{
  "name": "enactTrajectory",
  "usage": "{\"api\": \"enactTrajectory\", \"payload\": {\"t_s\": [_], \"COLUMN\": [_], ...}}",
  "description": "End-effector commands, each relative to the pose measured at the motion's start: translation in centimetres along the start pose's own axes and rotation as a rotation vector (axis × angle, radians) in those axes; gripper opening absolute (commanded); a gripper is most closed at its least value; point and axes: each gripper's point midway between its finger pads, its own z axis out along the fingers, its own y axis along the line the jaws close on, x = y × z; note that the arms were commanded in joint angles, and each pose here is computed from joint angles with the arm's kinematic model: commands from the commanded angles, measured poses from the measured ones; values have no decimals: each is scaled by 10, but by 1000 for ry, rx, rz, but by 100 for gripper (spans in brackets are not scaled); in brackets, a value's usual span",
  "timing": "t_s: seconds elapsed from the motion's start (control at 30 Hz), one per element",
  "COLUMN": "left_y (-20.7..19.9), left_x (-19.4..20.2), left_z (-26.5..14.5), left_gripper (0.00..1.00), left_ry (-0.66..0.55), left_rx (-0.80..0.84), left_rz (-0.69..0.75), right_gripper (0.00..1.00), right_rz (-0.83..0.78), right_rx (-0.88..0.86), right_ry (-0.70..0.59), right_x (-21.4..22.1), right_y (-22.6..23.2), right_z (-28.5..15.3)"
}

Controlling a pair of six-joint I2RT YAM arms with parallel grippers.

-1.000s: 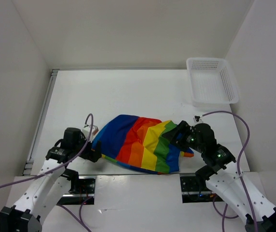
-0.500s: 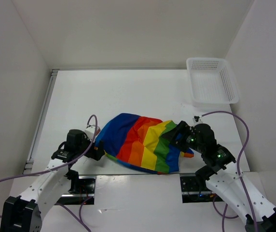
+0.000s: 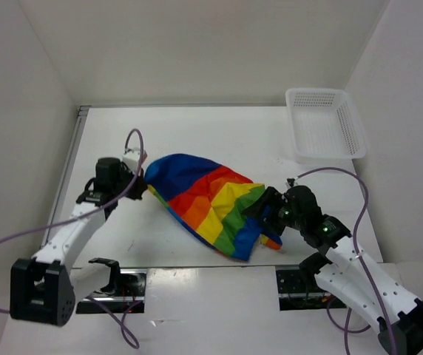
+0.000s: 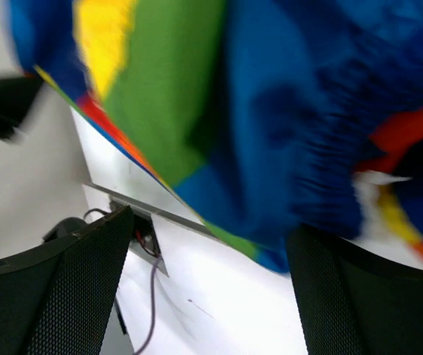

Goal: Fold and stack the shorts
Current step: Move the shorts to the center of the board

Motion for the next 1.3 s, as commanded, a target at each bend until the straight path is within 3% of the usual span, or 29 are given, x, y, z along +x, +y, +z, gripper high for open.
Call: {"api": "enactTrajectory", "payload": {"t_s": [0.0,0.13,0.3,0.5,0.63,0.73,1.27], "left_y": [26,45,63,63,66,67,68], "left_x": [-61,-89,-124,-126,-123,-119,-137], "left_z": [12,31,24,27,26,31,29], "left_gripper": [0,0,0,0,0,0,0], "left_ry": [-64,-87,-152,-137,-130,-114,-134], "left_rx": [-36,-7,-30,0,-6,-4,2], "left_rz": [-16,-45,-47,-58,-67,-75,-65], "right_gripper": [86,86,85,85,86,86,84], "right_rz": [-25,-40,-73,-115,-247,-277,-121], "right_rx": [-13,29,-51,-23,136,119,62], "right_ry": [11,14,-23,89,27,10,196], "right_x": [3,11,9,47,58,65,128], "right_y": [1,-4,16,13,15,39,33], "right_z": [10,15,6,38,60,63,105]}}
